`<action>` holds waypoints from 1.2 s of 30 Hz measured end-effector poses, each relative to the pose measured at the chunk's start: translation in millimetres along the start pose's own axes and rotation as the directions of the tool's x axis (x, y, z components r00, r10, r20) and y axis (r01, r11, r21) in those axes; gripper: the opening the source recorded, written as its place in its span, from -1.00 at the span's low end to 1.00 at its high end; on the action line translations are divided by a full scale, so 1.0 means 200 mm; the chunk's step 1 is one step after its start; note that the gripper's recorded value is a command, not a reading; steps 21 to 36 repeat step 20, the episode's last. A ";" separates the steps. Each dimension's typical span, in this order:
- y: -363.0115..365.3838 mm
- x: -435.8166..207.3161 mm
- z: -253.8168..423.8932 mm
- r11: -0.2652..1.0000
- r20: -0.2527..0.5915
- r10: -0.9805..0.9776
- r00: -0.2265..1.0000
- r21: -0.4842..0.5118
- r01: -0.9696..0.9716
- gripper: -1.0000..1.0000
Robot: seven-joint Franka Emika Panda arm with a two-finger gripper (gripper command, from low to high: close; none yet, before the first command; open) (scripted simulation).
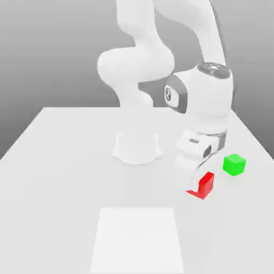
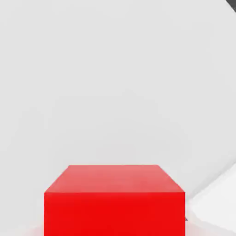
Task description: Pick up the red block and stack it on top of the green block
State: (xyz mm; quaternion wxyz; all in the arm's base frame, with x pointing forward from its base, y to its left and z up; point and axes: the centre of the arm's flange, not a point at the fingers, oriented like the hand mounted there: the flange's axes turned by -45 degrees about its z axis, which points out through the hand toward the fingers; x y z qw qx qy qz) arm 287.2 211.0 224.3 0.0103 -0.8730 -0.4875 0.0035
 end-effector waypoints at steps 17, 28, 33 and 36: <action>-1.11 0.02 0.22 0.888 0.014 -0.460 0.888 -0.018 0.460 1.00; -1.10 0.02 0.22 0.890 0.014 -0.456 0.890 -0.018 0.457 1.00; -1.10 0.02 0.22 0.890 0.014 -0.456 0.890 -0.018 0.457 1.00; -1.10 0.02 0.22 0.890 0.014 -0.456 0.890 -0.018 0.457 1.00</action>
